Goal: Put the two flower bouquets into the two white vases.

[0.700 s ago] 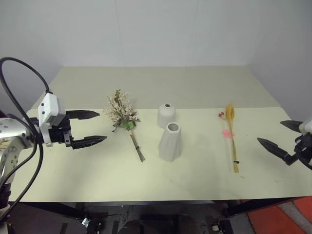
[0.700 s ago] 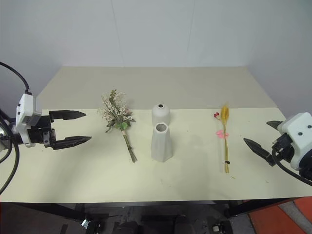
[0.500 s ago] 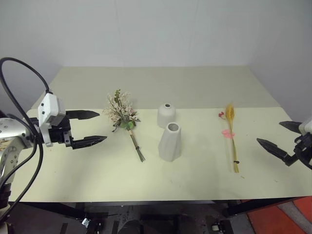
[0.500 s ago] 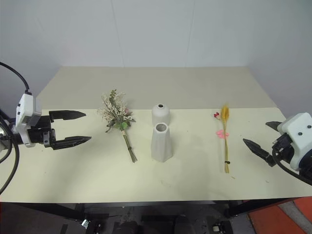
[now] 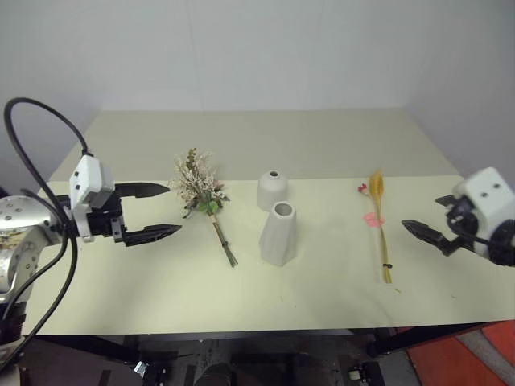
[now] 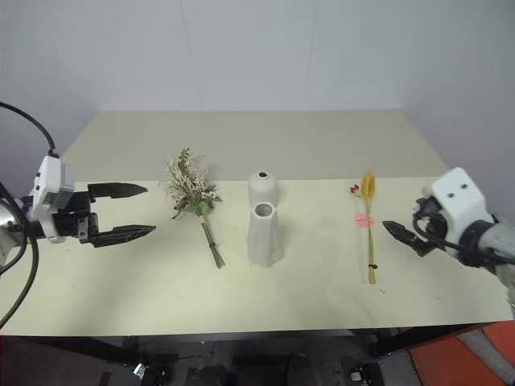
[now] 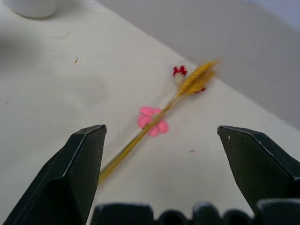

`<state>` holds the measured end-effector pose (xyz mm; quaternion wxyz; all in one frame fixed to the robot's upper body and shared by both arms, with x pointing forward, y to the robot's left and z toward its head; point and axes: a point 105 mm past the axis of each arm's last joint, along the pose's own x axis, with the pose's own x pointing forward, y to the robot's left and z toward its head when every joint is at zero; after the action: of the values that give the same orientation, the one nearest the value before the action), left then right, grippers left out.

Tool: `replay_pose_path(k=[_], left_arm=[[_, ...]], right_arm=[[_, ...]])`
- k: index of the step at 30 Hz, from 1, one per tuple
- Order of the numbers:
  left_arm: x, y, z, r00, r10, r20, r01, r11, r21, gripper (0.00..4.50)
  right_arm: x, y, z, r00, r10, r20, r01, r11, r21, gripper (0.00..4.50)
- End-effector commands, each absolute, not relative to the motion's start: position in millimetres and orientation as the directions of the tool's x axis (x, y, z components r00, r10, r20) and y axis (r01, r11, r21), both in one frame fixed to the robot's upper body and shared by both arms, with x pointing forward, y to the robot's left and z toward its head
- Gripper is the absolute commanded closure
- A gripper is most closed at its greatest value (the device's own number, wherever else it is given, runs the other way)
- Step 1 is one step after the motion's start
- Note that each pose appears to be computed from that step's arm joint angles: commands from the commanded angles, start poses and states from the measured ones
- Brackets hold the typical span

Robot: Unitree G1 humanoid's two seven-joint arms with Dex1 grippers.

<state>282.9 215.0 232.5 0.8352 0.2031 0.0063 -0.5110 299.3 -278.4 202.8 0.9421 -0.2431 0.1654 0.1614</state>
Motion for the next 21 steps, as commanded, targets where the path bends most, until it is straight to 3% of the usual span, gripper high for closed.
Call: replay_pose_path(k=[1,8,21], left_arm=[[278.5,206.0,244.4,0.434,-0.878,-0.202,0.861,0.339,0.379,0.02],[278.0,198.1,241.0,0.386,-0.894,-0.226,0.878,0.281,0.387,0.02],[271.8,194.3,229.7,0.370,-0.901,-0.228,0.892,0.275,0.358,0.02]], right_arm=[[321.9,-279.4,193.6,0.868,0.173,-0.465,-0.344,0.885,-0.312,0.00],[362.9,-279.0,173.8,0.797,0.146,-0.586,-0.288,0.945,-0.156,0.00],[388.4,-282.9,167.1,0.653,0.212,-0.727,-0.325,0.946,-0.016,0.00]])
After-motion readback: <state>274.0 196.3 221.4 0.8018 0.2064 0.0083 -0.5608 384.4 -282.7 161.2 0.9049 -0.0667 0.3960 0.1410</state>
